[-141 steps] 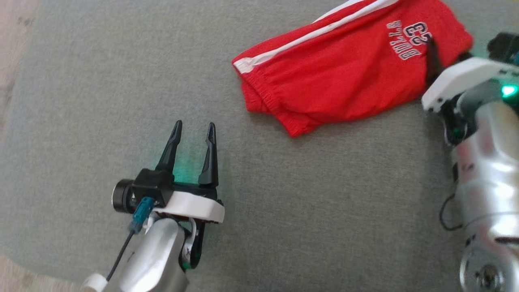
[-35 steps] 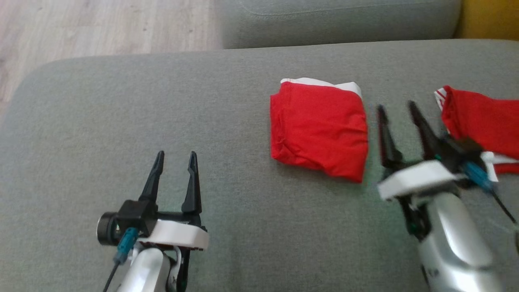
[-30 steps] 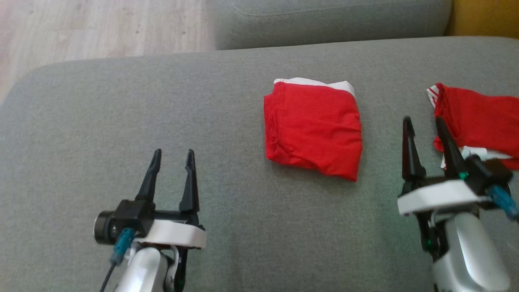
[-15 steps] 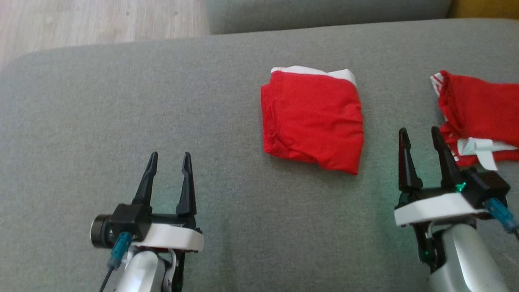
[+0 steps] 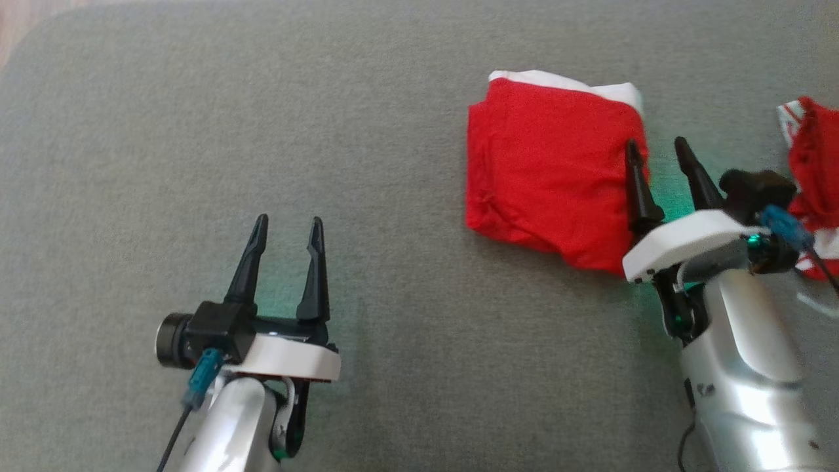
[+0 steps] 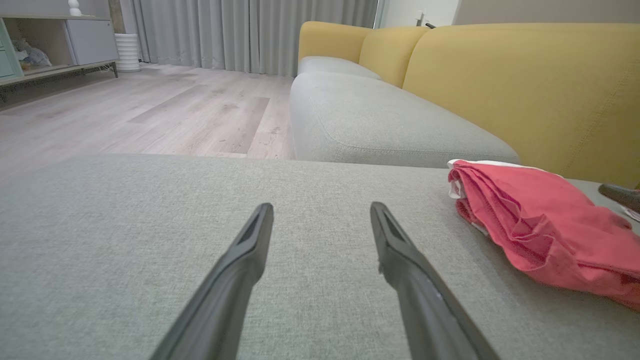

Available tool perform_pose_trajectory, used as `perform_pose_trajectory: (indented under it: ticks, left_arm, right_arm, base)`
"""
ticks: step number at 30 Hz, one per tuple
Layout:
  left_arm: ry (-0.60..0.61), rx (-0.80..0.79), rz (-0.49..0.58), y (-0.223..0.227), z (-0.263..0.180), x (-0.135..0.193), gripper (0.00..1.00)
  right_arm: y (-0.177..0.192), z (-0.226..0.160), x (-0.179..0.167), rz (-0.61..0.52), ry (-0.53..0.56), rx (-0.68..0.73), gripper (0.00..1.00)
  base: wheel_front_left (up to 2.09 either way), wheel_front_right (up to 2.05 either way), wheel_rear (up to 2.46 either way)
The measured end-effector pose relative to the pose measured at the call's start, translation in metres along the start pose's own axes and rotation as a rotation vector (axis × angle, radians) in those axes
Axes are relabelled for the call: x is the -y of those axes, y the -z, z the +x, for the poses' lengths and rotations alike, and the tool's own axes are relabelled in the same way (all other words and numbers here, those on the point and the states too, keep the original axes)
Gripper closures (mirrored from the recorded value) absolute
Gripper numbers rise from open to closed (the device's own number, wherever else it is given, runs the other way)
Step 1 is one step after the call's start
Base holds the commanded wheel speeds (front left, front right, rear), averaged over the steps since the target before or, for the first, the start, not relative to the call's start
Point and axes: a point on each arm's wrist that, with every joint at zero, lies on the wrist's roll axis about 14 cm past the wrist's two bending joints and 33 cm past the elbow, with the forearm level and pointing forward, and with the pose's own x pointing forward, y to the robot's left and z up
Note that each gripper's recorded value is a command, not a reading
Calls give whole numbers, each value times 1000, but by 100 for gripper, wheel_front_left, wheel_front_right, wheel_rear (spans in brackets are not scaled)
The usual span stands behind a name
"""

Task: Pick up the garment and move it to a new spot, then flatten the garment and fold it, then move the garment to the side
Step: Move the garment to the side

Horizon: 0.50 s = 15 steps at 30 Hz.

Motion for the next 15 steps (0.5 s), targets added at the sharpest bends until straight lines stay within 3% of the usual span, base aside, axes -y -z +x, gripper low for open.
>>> perform_pose_trajectory:
  ticks: [6, 11, 12, 15]
  left_arm:
    - [-31, -17, -2, 5, -1, -9, 0]
    - [-46, -22, -1, 6, -4, -12, 0]
    - [-45, -20, 0, 5, -4, -12, 0]
    - [-37, -15, 1, 3, -4, -9, 0]
  right_arm:
    - [51, 13, -9, 30, -19, -216, 0]
    - [52, 19, -15, 22, -41, -240, 0]
    - [52, 19, -15, 13, -46, -238, 100]
    - [50, 15, -17, -23, -55, -217, 100]
  base:
    - [0, 0, 0]
    - [0, 0, 0]
    - [0, 0, 0]
    - [0, 0, 0]
